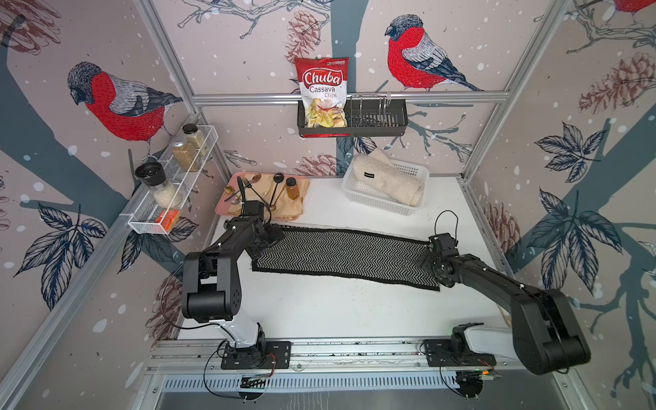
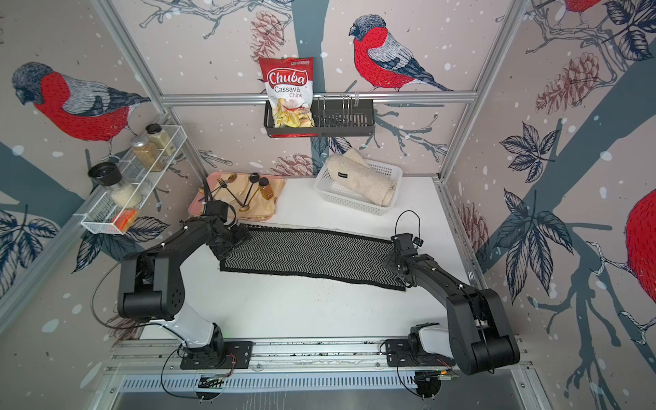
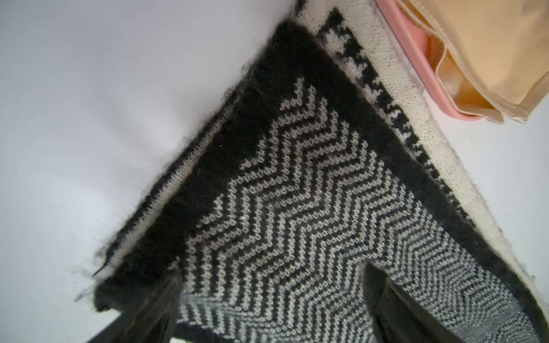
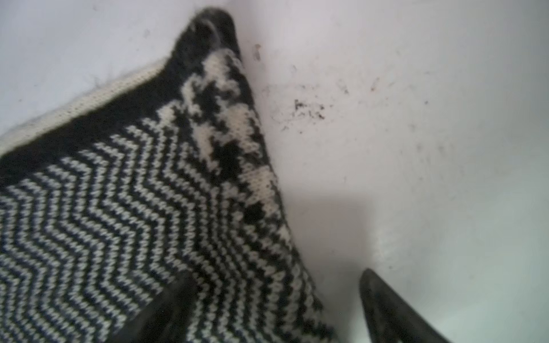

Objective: Roll up the scarf and place it into the basket
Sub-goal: Fold the scarf at the center of the board.

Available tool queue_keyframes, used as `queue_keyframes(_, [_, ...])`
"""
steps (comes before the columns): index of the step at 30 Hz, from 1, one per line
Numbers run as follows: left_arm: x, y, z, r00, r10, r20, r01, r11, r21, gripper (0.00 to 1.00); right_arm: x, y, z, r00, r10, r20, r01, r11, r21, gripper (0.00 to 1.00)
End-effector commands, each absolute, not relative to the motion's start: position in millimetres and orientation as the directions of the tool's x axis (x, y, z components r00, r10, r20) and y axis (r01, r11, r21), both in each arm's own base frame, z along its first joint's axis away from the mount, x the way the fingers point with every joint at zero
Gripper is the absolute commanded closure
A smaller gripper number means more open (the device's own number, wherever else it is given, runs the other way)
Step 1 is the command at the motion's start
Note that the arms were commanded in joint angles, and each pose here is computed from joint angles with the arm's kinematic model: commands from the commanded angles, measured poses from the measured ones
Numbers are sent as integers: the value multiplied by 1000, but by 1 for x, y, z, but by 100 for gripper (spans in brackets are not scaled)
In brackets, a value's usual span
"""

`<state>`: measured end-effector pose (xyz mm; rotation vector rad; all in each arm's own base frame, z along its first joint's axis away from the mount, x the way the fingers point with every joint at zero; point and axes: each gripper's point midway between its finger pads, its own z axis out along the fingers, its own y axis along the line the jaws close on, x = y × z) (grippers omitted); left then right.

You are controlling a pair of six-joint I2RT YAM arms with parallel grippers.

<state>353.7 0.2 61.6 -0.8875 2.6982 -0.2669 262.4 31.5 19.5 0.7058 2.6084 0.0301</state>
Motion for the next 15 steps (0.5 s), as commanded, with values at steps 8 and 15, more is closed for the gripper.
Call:
queue_keyframes(8, [357, -2, 77, -774, -585, -244, -518, 806, -287, 3, 249, -46, 101, -531, 560, -636, 715, 699, 18, 100])
queue_keyframes(15, [355, -5, 89, -780, -570, -259, -495, 815, -302, 3, 289, 19, 167, -528, 492, -692, 469, 848, 245, 100])
